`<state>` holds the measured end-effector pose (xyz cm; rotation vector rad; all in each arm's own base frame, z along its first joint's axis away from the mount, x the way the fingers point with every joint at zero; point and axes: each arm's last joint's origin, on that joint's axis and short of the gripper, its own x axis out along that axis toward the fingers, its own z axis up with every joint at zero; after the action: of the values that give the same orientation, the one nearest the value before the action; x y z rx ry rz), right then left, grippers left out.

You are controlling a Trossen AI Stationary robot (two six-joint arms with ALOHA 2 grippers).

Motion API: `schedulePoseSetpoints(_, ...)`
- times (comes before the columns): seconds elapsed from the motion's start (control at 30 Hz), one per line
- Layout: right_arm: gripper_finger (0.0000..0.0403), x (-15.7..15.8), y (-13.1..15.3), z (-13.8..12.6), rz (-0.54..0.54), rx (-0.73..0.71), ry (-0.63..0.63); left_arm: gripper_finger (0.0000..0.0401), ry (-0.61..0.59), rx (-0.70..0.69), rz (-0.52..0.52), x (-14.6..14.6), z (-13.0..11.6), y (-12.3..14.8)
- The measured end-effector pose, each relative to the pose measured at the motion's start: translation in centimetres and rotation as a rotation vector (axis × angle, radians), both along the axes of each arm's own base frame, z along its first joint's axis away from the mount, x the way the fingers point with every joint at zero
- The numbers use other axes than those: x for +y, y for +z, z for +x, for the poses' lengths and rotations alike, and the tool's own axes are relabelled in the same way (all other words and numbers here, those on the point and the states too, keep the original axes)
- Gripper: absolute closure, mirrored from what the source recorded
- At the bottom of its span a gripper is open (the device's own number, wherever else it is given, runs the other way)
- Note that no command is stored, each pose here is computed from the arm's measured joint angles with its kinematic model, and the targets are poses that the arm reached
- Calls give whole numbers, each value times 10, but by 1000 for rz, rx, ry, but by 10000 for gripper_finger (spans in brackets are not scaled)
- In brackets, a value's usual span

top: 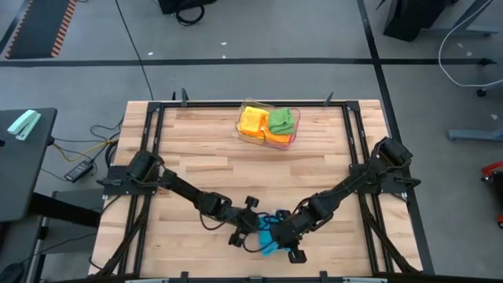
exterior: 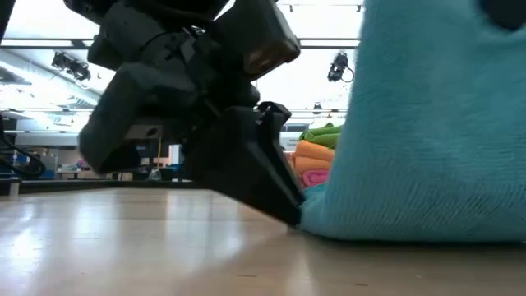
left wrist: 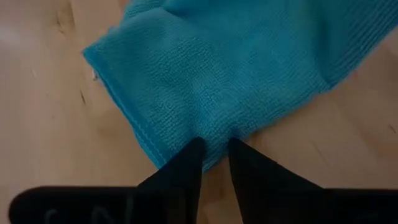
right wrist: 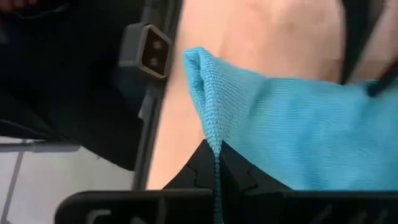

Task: Fold microfiber towels
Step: Fold the blue microfiber cloth

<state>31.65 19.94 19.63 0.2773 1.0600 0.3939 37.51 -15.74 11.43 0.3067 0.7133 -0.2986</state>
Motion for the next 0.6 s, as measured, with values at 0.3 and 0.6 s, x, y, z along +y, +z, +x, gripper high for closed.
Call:
schedulePoseSetpoints(0.3,397,-30,-15,6,-51,24,-31,329,-2,-2,5,0,0,1)
schedulePoseSetpoints(0.6,397,-52,-17,16,-112,-12,0,329,-20,-8,24,0,0,1)
